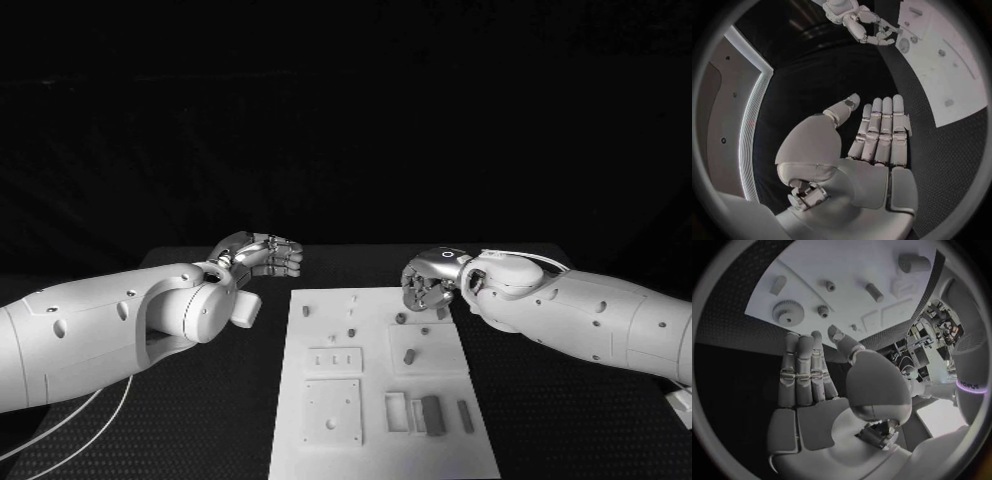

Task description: Assemble the parts on the task board

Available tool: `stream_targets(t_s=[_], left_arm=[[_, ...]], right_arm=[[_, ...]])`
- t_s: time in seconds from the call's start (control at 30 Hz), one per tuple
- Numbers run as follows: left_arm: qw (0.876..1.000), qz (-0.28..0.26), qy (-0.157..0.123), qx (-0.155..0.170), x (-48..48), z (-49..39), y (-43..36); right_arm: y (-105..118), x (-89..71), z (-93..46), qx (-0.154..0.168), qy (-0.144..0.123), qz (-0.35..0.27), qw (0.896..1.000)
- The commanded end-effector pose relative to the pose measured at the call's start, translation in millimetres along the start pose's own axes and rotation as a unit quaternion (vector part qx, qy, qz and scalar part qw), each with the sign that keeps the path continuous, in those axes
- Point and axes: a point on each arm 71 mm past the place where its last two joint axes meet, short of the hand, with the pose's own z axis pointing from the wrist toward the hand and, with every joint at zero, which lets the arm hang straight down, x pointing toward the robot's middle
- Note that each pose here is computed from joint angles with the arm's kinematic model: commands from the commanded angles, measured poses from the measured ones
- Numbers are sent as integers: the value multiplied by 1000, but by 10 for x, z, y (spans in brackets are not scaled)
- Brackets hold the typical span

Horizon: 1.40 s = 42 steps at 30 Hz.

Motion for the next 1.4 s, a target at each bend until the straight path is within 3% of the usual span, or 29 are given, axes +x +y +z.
stream_targets(t_s=[0.03, 0.37, 1.4], left_arm=[[1000, -4, 14, 11, 35, -7, -47], [1000, -6, 24, 11, 74, -10, -60], [1000, -6, 26, 11, 57, -6, -77]], right_arm=[[28, 29, 0, -9, 10, -25, 1000], [44, 151, 16, -6, 13, -20, 1000], [19, 209, 30, 1, 21, -48, 999]])
